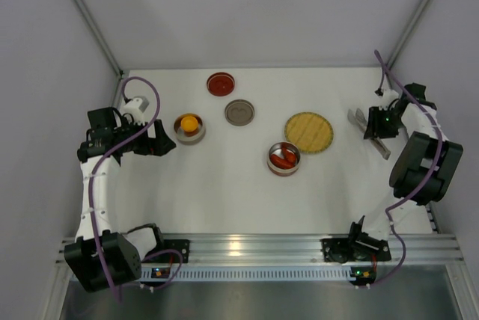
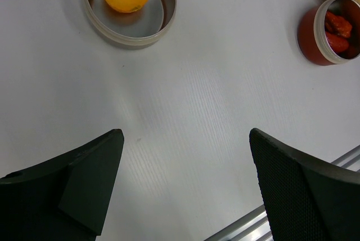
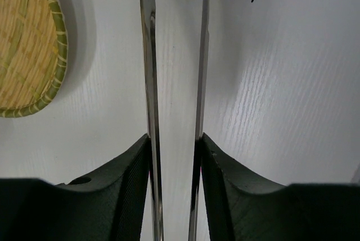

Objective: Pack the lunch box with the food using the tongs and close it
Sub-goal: Place the clamp at the center of the board.

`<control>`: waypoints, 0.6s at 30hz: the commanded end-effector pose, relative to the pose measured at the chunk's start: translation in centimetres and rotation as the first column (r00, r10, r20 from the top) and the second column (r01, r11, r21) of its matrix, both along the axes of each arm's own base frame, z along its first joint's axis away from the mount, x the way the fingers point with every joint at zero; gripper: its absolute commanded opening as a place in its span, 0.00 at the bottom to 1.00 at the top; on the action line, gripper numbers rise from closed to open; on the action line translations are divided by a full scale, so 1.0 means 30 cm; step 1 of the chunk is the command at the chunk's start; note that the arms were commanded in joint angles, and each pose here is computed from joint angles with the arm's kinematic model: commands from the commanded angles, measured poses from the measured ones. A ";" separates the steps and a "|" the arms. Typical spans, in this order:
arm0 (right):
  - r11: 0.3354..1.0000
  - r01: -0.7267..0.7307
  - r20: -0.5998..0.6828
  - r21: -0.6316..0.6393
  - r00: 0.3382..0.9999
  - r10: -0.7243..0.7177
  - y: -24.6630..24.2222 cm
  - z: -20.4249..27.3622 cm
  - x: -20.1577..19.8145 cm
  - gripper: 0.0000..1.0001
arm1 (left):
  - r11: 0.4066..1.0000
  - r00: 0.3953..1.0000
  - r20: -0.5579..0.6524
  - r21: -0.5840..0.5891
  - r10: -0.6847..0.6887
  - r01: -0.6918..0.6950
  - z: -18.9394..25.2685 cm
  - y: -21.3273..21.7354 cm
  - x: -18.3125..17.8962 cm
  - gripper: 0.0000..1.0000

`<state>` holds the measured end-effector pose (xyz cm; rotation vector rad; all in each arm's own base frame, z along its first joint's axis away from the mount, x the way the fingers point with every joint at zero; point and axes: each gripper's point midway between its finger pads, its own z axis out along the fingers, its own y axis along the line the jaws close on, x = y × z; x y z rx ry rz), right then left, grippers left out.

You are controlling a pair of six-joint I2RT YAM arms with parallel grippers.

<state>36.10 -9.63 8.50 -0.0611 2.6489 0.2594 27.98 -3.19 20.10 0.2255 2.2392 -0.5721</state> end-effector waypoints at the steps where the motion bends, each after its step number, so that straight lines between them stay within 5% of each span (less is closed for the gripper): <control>1: 0.998 -0.018 0.068 -0.059 0.997 0.022 -0.042 -0.015 0.040 0.39 | 1.000 0.999 0.030 0.021 -0.013 0.013 0.001 0.009 0.009 0.98; 16: 0.993 -0.075 -0.070 -0.096 0.995 0.068 -0.035 -0.180 -0.123 0.71 | 0.999 0.999 0.030 0.044 -0.022 0.020 0.003 0.009 -0.022 0.98; 18: 0.992 -0.085 -0.063 -0.095 0.995 0.079 -0.033 -0.166 -0.126 0.89 | 0.998 0.999 0.028 0.055 -0.021 0.020 0.002 0.011 -0.034 0.98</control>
